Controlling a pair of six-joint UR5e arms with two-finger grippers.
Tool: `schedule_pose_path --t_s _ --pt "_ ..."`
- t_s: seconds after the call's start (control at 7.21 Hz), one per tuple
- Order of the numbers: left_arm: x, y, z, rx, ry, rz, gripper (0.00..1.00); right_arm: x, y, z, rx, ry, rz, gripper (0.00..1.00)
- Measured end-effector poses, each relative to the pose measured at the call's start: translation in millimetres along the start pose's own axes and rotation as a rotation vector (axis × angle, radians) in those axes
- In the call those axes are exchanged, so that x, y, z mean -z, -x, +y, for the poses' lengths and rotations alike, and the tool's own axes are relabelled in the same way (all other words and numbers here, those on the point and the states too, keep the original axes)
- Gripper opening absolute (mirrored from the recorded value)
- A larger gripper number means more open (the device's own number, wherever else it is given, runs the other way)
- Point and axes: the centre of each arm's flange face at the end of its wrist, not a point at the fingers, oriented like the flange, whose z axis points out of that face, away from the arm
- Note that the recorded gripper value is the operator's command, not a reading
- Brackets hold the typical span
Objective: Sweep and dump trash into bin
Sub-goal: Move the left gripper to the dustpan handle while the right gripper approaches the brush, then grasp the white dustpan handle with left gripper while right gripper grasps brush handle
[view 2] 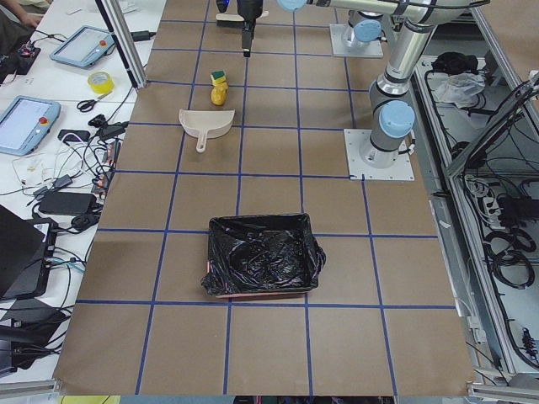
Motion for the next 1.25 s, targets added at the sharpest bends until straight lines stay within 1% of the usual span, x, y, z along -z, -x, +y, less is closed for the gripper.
schedule_pose_path --t_s 0.14,0.28,0.42,0.55,0.69,0.83,0.97,1.11,1.25 --pt "-2.3 0.6 -1.9 -0.038 0.002 -0.001 0.99 -9.2 -2.9 -6.2 0.015 0.015 0.008 1.00" --pt "-5.6 3.5 -4.1 -0.119 0.001 -0.002 0.99 -31.9 -9.2 -22.2 0.022 0.047 0.018 1.00" --pt "-11.8 11.8 -6.4 -0.225 -0.002 -0.003 0.98 -66.2 -17.2 -41.7 0.030 0.099 0.031 1.00" --pt "-28.5 27.2 -9.4 -0.351 -0.003 -0.002 0.98 -105.1 -29.8 -57.0 0.042 0.157 0.065 1.00" --pt "-54.1 44.6 -11.6 -0.490 -0.012 -0.005 0.99 -144.4 -46.7 -64.3 0.048 0.184 0.102 1.00" --pt "-80.8 61.4 -12.8 -0.630 -0.035 -0.020 1.00 -183.1 -64.6 -61.9 0.049 0.179 0.121 1.00" --pt "-108.5 78.3 -15.4 -0.801 -0.046 -0.034 1.00 -220.0 -90.3 -51.2 0.050 0.167 0.133 1.00" --pt "-131.6 91.9 -23.5 -0.962 -0.035 -0.034 1.00 -245.3 -127.1 -38.7 0.044 0.164 0.131 0.99" --pt "-150.5 103.0 -39.1 -1.092 -0.017 -0.025 1.00 -259.7 -162.8 -29.0 0.034 0.162 0.122 0.98"
